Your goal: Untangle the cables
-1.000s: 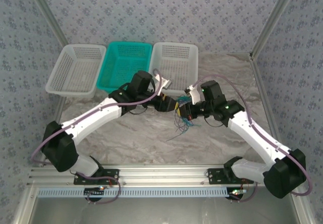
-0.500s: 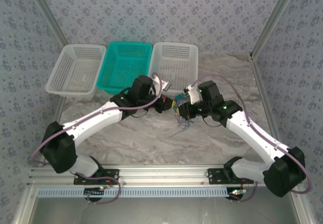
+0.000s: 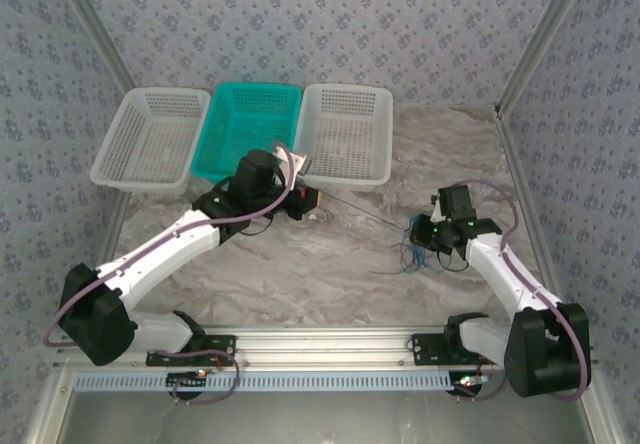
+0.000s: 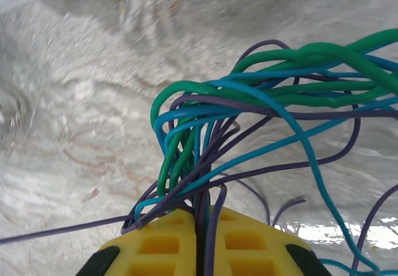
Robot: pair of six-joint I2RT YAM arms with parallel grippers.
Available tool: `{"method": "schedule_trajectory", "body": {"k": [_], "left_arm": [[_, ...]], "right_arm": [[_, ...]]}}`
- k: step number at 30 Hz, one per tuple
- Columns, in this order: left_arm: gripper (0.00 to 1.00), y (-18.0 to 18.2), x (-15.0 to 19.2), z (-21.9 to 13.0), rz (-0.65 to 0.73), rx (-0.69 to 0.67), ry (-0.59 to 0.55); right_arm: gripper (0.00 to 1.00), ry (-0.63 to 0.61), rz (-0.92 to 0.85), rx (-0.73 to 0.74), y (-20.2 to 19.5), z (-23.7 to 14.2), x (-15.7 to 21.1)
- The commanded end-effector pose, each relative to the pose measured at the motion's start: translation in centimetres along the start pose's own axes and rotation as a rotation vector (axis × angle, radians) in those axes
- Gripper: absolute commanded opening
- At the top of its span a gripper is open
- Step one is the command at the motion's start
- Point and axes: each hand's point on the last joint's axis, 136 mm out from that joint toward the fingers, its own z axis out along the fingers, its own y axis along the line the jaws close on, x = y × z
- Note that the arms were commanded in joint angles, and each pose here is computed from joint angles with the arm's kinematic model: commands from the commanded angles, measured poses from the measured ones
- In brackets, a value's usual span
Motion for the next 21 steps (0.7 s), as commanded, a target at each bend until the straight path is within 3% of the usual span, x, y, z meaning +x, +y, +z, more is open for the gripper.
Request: {"method": "schedule_trajectory", "body": {"k": [1,4,7,9,13,16,21], "left_arm": [[0.00,0.4,-2.4,-1.4,-0.020,-0.024,-0.095],[0.00,0.7,-3.2,-2.1,-0.053,-0.016,-0.133],[0.00,-0.3,-3.4,-2.1,-0.040,0.049,-0.130],[0.00,-1.3,-2.9,-1.5,-0.033,0.113,-0.097],[0.00,-1.8,-1.8,-0.1,-0.037,0.137,-0.040],[0.00,-2.1,-1.3,0.3,-0.029,0.130,-0.031],[0.00,-2.5,-1.1,0.2,-0.016,0.127,-0.027]], "right_arm": [[0.14,0.064,0.158,0.200,-5.4,0.5,2.1],[0.20,0.100,0.169,0.176,-5.0,0.2,2.6],[0.44,0.095,0.139,0.061,-2.2,-0.8,1.5],[0.55,0.072,0.105,-0.020,0.3,-1.7,0.4],[0.59,0.001,0.111,-0.055,2.8,-3.4,-1.8],[0.72,-0.042,0.170,-0.121,4.2,-3.5,-3.2],[0.75,-0.024,0.198,-0.053,4.1,-1.0,-3.5]]}}
